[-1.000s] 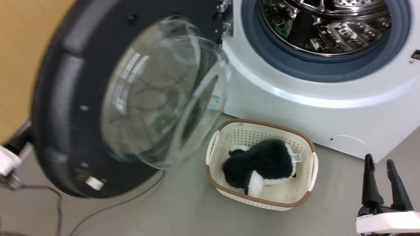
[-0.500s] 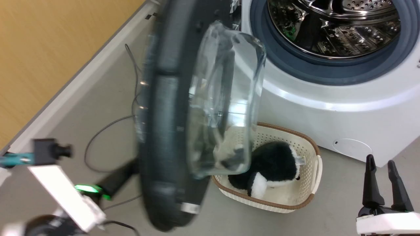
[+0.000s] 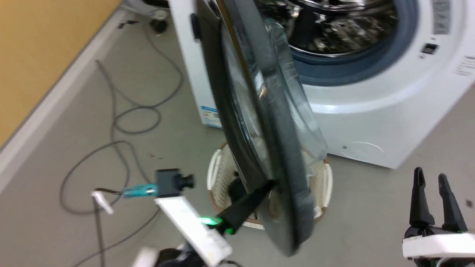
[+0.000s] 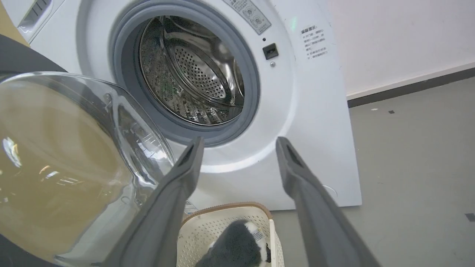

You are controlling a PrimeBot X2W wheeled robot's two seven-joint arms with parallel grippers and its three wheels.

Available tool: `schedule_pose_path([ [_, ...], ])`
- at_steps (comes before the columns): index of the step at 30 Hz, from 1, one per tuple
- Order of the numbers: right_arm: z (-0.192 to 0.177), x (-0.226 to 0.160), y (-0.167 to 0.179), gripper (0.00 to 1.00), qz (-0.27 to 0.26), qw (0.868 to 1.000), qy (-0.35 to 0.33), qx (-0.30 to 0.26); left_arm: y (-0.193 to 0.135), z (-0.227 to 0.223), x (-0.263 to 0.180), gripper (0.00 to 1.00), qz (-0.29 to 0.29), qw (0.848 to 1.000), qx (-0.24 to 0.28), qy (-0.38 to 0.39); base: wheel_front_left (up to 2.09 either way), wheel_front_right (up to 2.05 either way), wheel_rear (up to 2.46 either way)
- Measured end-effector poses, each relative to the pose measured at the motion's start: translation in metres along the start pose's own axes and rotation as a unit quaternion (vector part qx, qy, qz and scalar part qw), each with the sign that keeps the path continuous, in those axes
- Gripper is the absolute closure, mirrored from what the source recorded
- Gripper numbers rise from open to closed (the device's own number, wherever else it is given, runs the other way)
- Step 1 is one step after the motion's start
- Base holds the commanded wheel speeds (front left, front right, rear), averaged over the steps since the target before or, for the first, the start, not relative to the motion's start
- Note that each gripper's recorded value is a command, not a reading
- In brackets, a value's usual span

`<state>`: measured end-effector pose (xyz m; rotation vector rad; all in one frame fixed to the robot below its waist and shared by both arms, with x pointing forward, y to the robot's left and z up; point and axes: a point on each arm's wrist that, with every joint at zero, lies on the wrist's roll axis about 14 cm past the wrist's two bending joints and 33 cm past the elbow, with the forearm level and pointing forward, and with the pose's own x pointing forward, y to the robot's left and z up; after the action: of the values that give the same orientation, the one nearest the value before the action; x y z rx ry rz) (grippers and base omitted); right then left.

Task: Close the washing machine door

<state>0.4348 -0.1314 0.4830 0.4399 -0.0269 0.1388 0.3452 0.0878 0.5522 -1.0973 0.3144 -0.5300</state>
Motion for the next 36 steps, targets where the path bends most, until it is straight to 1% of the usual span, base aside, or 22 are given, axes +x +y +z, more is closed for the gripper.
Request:
schedule_pose_path([
  [7, 0.015, -0.010, -0.023, 0.00, -0.033, 0.999, -0.019, -0.006, -0.003, -0.029, 0.059, 1.00, -0.021, 1.000, 0.001, 0.010, 0.00, 0.00, 0.00],
  [13, 0.026, -0.023, -0.043, 0.00, -0.063, 0.997, -0.031, -0.015, 0.006, -0.049, 0.095, 1.00, -0.016, 1.000, 0.005, 0.019, 0.00, 0.00, 0.00],
  [19, 0.036, -0.037, -0.059, 0.00, -0.089, 0.995, -0.040, -0.022, 0.006, -0.082, 0.114, 1.00, -0.019, 0.999, 0.001, 0.050, 0.00, 0.00, 0.00],
  [22, 0.039, -0.040, -0.063, 0.00, -0.095, 0.994, -0.045, -0.023, 0.006, -0.085, 0.116, 1.00, -0.020, 0.999, 0.006, 0.045, 0.00, 0.00, 0.00],
  [24, 0.041, -0.041, -0.062, 0.00, -0.095, 0.994, -0.047, -0.024, 0.010, -0.078, 0.114, 1.00, -0.017, 0.999, 0.021, 0.030, 0.00, 0.00, 0.00],
  [26, 0.043, -0.042, -0.061, 0.00, -0.093, 0.994, -0.050, -0.025, 0.016, -0.068, 0.110, 1.00, -0.015, 0.997, 0.069, 0.016, 0.00, 0.00, 0.00],
  [27, 0.044, -0.042, -0.060, 0.00, -0.091, 0.994, -0.051, -0.026, 0.021, -0.061, 0.107, 1.00, -0.012, 0.994, 0.105, 0.011, 0.00, 0.00, 0.00],
  [28, 0.045, -0.043, -0.059, 0.00, -0.090, 0.994, -0.052, -0.027, 0.026, -0.054, 0.104, 1.00, -0.009, 0.990, 0.144, 0.006, 0.00, 0.00, 0.00],
  [30, 0.047, -0.044, -0.057, 0.00, -0.088, 0.994, -0.055, -0.027, 0.039, -0.034, 0.099, 1.00, 0.010, 0.979, 0.203, -0.012, 0.00, 0.00, 0.00],
  [31, 0.048, -0.045, -0.056, 0.00, -0.087, 0.994, -0.056, -0.027, 0.046, -0.023, 0.096, 1.00, 0.025, 0.969, 0.246, -0.018, 0.00, 0.00, 0.00],
  [32, 0.049, -0.045, -0.055, 0.00, -0.085, 0.994, -0.058, -0.027, 0.047, -0.007, 0.095, 1.00, 0.036, 0.956, 0.290, -0.036, 0.00, 0.00, 0.00],
  [34, 0.050, -0.046, -0.053, 0.00, -0.082, 0.994, -0.059, -0.028, 0.035, 0.032, 0.093, 1.00, 0.048, 0.936, 0.335, -0.097, 0.00, 0.00, 0.00],
  [36, 0.052, -0.047, -0.050, 0.00, -0.078, 0.995, -0.061, -0.031, 0.019, 0.063, 0.087, 1.00, 0.056, 0.906, 0.392, -0.148, 0.00, 0.00, 0.00],
])
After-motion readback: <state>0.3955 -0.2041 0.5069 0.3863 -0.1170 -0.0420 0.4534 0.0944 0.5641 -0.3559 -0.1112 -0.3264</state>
